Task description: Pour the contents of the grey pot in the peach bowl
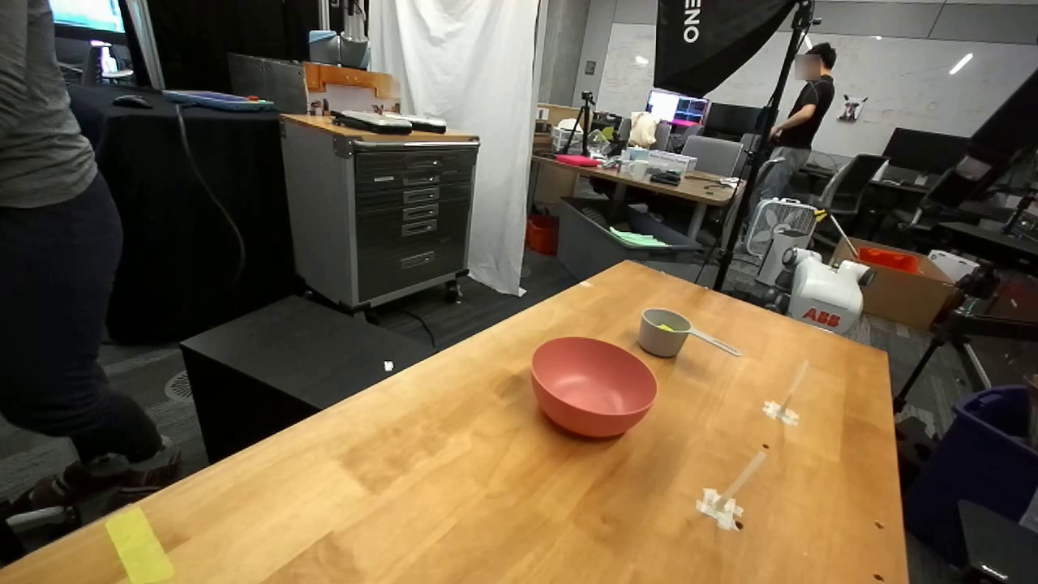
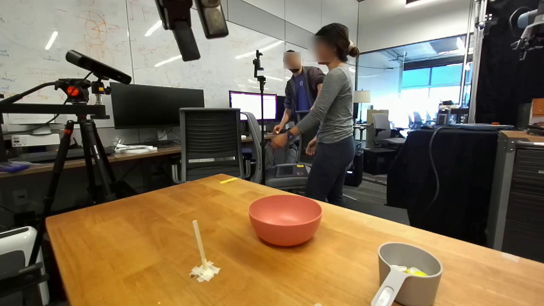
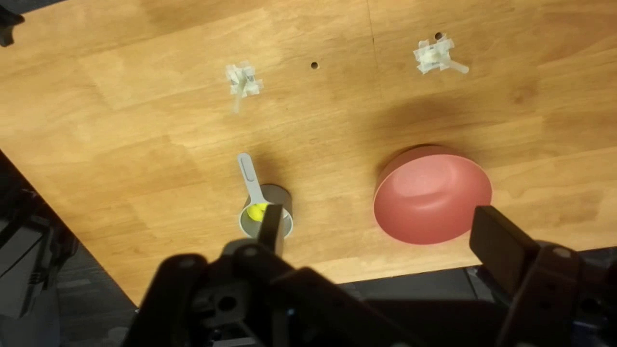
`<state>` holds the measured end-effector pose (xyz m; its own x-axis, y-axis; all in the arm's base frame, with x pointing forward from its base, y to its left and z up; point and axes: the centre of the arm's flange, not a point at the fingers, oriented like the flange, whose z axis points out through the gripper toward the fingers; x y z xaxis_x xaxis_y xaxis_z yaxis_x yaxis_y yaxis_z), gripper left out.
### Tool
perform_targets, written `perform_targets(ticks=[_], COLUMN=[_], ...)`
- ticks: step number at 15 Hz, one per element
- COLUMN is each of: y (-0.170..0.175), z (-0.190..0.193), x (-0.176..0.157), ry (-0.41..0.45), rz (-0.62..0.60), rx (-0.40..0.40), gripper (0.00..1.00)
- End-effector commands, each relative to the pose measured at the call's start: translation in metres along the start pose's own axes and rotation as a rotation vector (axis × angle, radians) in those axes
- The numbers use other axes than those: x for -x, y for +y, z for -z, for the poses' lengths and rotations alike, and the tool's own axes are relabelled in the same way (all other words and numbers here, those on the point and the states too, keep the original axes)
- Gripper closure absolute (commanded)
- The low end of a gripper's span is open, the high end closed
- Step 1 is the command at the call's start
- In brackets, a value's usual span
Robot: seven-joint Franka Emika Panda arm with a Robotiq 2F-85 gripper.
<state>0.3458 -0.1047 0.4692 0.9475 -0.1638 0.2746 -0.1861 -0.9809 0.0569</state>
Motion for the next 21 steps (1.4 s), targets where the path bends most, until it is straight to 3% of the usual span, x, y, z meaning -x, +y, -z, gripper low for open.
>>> perform_targets(ticks=[1,6,10,12,13,16,21], y=[0.022,0.045,0.053,0.051,0.05,0.052,0.052], z=[0.014,0.039,0.073,0.103,0.073,0.093,0.093], x=[-0.033,-0.078,-0.107,-0.11,-0.096,-0.103,-0.103], ry=[0.039,0.065,0.14,0.188,0.154,0.188,0.187], rz=[-0.032,-0.078,-0.116,-0.11,-0.097,-0.102,-0.101], rx=[-0.001,0.003,0.015,0.006,0.019,0.018,0.018], gripper=[0.0,0.0,0.0,0.0,0.0,0.0,0.0])
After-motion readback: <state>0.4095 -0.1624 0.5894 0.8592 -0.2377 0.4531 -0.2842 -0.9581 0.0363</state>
